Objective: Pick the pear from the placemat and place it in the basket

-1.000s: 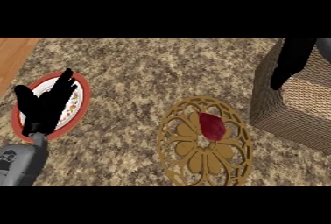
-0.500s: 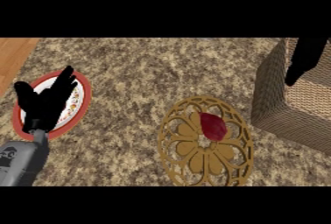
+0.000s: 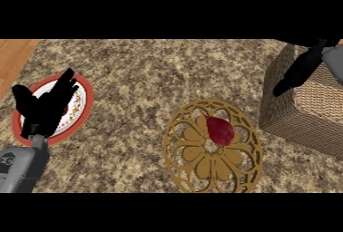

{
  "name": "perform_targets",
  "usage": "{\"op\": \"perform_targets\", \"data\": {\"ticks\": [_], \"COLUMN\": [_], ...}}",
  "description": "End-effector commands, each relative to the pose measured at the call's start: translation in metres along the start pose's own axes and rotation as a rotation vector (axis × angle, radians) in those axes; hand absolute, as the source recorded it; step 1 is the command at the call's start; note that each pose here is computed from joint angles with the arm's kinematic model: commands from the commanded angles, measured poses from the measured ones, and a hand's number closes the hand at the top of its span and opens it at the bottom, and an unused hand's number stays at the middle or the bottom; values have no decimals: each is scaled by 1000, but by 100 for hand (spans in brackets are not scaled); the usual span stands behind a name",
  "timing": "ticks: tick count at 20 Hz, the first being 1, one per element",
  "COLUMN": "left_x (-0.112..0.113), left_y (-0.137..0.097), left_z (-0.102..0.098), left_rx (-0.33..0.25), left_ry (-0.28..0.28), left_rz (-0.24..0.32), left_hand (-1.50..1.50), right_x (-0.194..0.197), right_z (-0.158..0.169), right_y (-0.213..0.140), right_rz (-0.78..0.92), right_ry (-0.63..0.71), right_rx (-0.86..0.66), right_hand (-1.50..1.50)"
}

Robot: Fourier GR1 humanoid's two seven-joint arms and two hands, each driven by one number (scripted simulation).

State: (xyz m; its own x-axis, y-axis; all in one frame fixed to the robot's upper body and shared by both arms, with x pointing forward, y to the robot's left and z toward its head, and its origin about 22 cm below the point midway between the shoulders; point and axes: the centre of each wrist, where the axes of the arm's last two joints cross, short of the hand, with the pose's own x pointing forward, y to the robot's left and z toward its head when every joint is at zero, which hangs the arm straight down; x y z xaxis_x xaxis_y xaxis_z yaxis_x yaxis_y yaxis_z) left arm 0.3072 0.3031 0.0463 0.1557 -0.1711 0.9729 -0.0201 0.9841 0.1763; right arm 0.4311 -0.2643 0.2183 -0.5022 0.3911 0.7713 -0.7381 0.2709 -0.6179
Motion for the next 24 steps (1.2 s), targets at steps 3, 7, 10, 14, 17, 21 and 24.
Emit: {"op": "perform_targets", "data": {"ticks": [3,7,10,14,17,21,24], "left_x": [5,10,-1,-8,-4,-15,-2], "left_y": [4,9,17,-9,1,3,18], "left_z": [-1,0,5,3,-3,10,6], "left_rx": [-15,16,10,28,17,13,13], "left_ry": [0,1,7,11,7,29,10], "left_rz": [-6,0,-11,10,3,2,16], "left_hand": [0,0,0,0,0,0,0], "right_x": [-49,-68,-63,-78,-89,-93,-102], "right_z": [-4,-27,-64,-58,-75,-85,-77], "right_y": [43,80,88,100,118,141,141], "right_rz": [-115,-135,-177,-238,-162,-123,-99], "right_ry": [-163,-187,-216,-229,-174,-135,-128], "right_rx": [77,88,65,79,101,202,210], "right_hand": [-150,-150,-150,-150,-150,-150,-150]}}
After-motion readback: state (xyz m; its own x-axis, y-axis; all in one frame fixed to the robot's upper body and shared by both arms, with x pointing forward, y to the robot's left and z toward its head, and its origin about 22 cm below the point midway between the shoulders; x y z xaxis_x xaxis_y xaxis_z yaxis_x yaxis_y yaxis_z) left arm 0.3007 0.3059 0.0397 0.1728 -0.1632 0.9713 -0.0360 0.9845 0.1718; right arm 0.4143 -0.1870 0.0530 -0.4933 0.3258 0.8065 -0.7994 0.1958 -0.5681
